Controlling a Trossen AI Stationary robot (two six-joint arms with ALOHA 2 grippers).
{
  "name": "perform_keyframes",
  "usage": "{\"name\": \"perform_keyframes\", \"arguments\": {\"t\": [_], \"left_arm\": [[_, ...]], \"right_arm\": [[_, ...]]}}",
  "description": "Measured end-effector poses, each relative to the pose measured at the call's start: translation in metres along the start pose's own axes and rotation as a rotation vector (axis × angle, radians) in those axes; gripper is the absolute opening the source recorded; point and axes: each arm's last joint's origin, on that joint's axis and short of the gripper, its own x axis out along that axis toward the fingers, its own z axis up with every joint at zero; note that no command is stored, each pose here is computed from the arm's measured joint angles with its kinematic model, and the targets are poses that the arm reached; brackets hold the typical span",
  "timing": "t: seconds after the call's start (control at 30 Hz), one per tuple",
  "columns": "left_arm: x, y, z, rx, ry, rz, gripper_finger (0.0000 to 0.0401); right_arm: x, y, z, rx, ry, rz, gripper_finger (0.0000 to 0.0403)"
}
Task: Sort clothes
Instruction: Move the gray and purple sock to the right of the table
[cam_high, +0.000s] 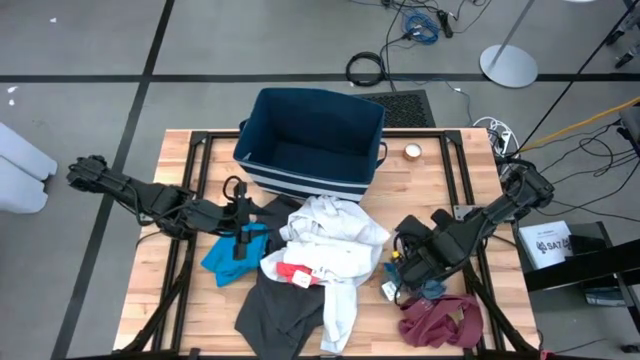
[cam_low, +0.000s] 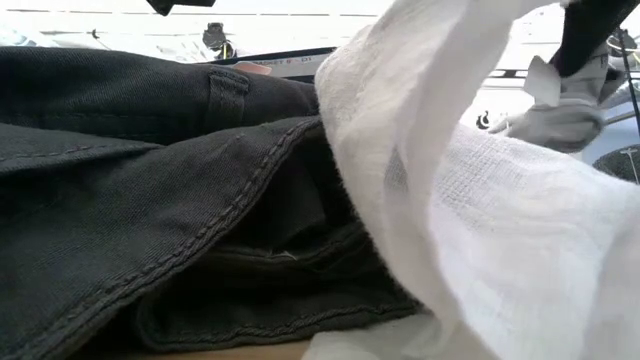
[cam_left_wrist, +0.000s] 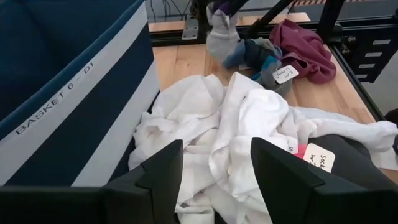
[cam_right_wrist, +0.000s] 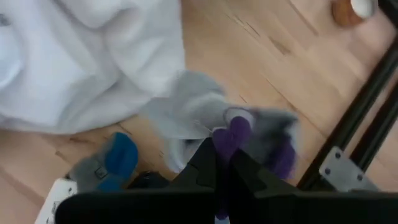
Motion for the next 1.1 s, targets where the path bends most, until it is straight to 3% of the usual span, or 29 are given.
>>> {"name": "perform_keyframes", "arguments": {"t": [0.23,0.47,0.63,0.83,1.1], "left_arm": [[0.000,0.000,0.000,-0.005,0.000,0.000,0.0199],[0.000,0.000,0.000,-0.004,0.005,0.000,0.0199],[0.000,0.000,-0.002,0.001,0.018,0.002,0.0199],[0.000,0.000,-0.003,0.003,0.032,0.000,0.0199],[0.000,0.000,-0.003,-0.014,0.032,-0.003,0.0199]], "right_arm": [[0.013,-0.006,0.025,0.059,0.064,-0.037,0.0000],[0.028,-0.018,0.055,-0.023,0.107,-0.075,0.0000],[0.037,-0.026,0.069,-0.153,0.192,-0.060,0.0000],[0.059,-0.035,0.070,-0.318,0.373,-0.024,0.0000],[0.103,-0.054,0.056,-0.371,0.532,-0.144,0.0000]]}}
